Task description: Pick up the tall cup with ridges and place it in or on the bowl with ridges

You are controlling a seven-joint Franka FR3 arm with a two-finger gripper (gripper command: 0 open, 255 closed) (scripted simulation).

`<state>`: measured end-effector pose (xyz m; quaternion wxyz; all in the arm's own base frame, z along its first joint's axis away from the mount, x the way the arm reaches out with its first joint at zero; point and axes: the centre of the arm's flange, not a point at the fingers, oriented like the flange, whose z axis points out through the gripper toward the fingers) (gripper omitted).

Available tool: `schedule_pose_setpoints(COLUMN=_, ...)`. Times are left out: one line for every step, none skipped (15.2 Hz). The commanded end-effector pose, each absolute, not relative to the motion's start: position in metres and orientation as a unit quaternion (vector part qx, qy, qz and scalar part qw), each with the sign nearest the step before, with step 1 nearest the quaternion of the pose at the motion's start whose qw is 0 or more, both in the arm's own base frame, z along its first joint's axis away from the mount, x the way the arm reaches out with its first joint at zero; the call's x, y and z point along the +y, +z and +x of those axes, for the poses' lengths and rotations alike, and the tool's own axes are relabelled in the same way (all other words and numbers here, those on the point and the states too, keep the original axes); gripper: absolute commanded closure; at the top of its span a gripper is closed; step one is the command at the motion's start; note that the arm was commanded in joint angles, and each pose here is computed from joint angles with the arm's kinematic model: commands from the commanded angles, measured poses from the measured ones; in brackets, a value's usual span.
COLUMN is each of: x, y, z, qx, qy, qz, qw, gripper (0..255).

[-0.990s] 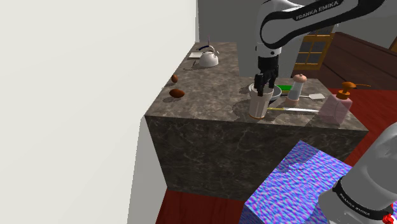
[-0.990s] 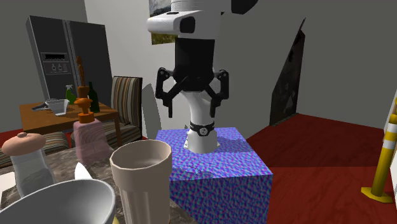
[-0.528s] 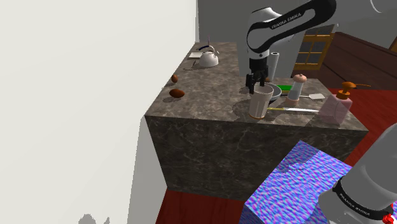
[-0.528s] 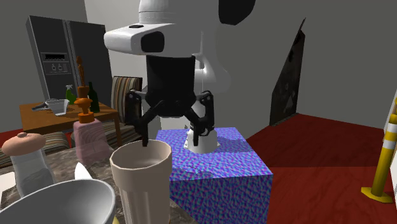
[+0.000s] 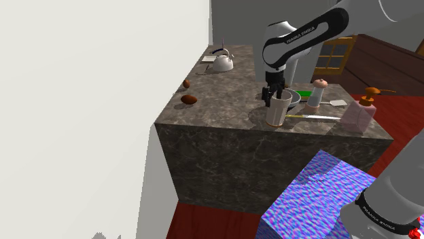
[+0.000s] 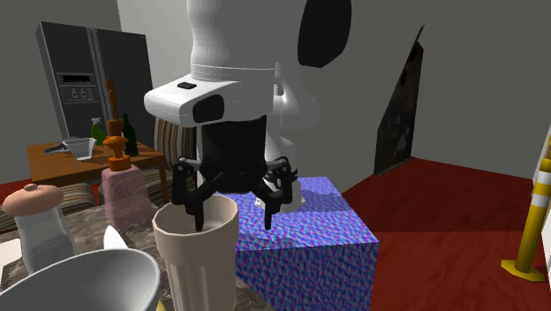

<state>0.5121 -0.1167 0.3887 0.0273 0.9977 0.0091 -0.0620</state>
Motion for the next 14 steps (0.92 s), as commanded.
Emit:
schedule_pose_setpoints(x=-0.1169, y=0.3855, z=0.5121, qx=0.009, qy=-0.062, qz=0.998, qw=0.027, gripper=0)
schedule_pose_setpoints(x=-0.1169, y=0.3855, z=0.5121, qx=0.009, qy=-0.062, qz=0.998, qw=0.027, gripper=0)
schedule_pose_setpoints(x=-0.1169, y=0.3855, z=0.5121, qx=0.009, qy=-0.062, qz=0.998, qw=0.027, gripper=0)
schedule_pose_setpoints(x=-0.1169, y=0.3855, z=0.5121, qx=0.009, qy=-0.062, qz=0.998, qw=0.027, gripper=0)
schedule_pose_setpoints(x=-0.1169, y=0.3855, z=0.5121, qx=0.009, qy=-0.062, qz=0.998, qw=0.027, gripper=0)
schedule_pose_setpoints(x=-0.1169, y=0.3855, z=0.5121, qx=0.009, qy=-0.062, qz=0.998, qw=0.027, gripper=0)
schedule_pose_setpoints(x=-0.1169, y=0.3855, z=0.5121, qx=0.009, qy=-0.062, qz=0.998, qw=0.027, gripper=0)
schedule_pose_setpoints(x=-0.1169, y=0.3855, z=0.5121, qx=0.009, qy=-0.062, qz=0.998, qw=0.027, gripper=255)
schedule_pose_setpoints(x=-0.1169, y=0.3855, z=0.5121, qx=0.009, qy=-0.062, qz=0.998, qw=0.027, gripper=255)
schedule_pose_setpoints(x=-0.1169, y=0.3855, z=0.5121, qx=0.009, qy=-0.062, qz=0.998, qw=0.027, gripper=255)
schedule_pose_setpoints(x=-0.1169, y=0.3855, z=0.5121, qx=0.009, qy=-0.062, qz=0.998, qw=0.027, gripper=255)
schedule_pose_setpoints(x=-0.1169, y=0.3855, z=0.5121, qx=0.009, qy=-0.062, qz=0.998, qw=0.027, gripper=255)
schedule_pose_setpoints(x=-0.1167, y=0.3857, z=0.5120, qx=0.009, qy=-0.062, qz=0.998, qw=0.027, gripper=255)
schedule_pose_setpoints(x=-0.1167, y=0.3857, z=0.5120, qx=0.009, qy=-0.062, qz=0.998, qw=0.027, gripper=255)
